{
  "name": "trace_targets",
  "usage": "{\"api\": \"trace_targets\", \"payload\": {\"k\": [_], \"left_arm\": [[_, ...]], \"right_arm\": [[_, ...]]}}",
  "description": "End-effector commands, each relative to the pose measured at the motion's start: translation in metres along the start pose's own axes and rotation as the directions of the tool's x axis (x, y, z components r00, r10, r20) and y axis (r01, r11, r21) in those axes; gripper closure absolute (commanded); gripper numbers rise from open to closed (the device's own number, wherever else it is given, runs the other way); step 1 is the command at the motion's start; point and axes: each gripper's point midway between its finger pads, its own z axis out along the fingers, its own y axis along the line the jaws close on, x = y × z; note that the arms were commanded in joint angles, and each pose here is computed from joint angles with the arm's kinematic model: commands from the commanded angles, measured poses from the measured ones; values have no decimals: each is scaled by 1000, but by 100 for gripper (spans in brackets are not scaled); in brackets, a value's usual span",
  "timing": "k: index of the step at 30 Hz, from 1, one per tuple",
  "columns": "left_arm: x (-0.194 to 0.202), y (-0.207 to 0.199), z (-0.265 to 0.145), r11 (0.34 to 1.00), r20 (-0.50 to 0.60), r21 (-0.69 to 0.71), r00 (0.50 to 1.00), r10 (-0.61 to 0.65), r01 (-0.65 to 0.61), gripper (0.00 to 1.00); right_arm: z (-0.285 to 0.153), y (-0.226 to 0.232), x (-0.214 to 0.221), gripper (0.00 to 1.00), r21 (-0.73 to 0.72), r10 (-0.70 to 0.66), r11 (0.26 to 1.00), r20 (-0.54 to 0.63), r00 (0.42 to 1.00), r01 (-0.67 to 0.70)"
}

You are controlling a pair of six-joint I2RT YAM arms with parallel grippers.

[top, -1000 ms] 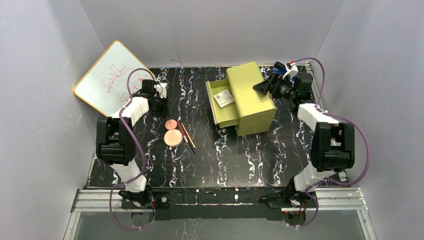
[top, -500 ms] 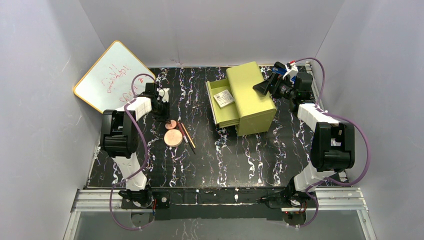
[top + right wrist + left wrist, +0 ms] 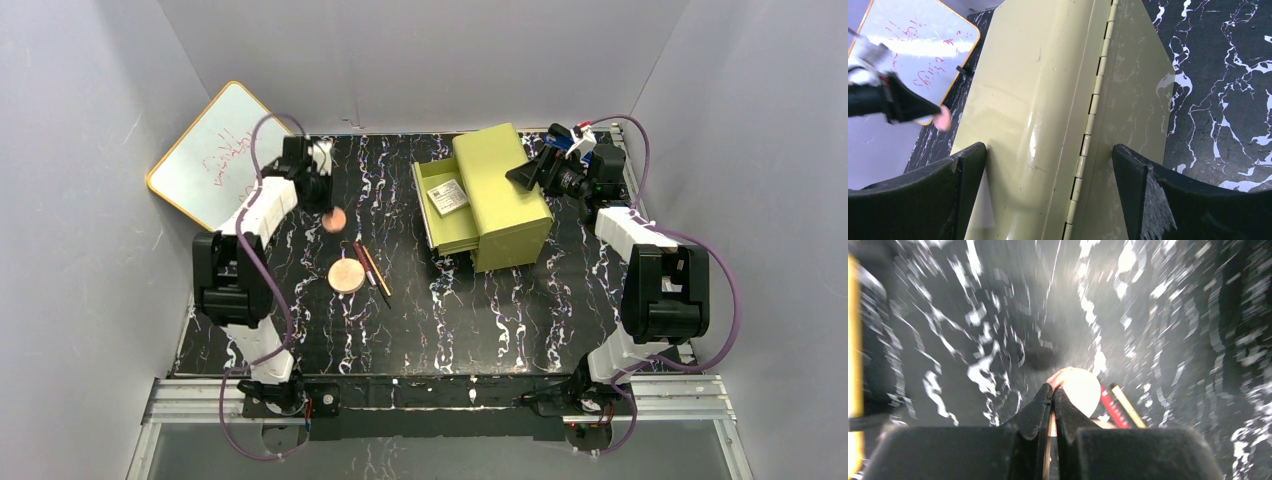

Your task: Organize the makeup

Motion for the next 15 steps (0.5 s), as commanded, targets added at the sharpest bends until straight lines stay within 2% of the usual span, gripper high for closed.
{"api": "trace_targets", "payload": {"k": [1, 7, 10, 15], "left_arm": [[-95, -39, -100, 994, 332, -22, 937, 105, -103, 100], [-127, -147, -120, 948, 425, 103, 875, 231, -300, 100], [-131, -188, -109, 927, 415, 177, 879, 235, -331, 100], [-127, -241, -88, 888, 399, 211, 865, 304, -409, 100]], "right_arm": [[-11, -43, 82, 0, 145, 128, 985, -215, 968, -98], [-11, -43, 80, 0, 147, 125, 985, -213, 969, -94], [-13, -41, 80, 0, 148, 121, 985, -211, 970, -91], [-14, -41, 79, 0, 151, 116, 985, -209, 971, -85]]}}
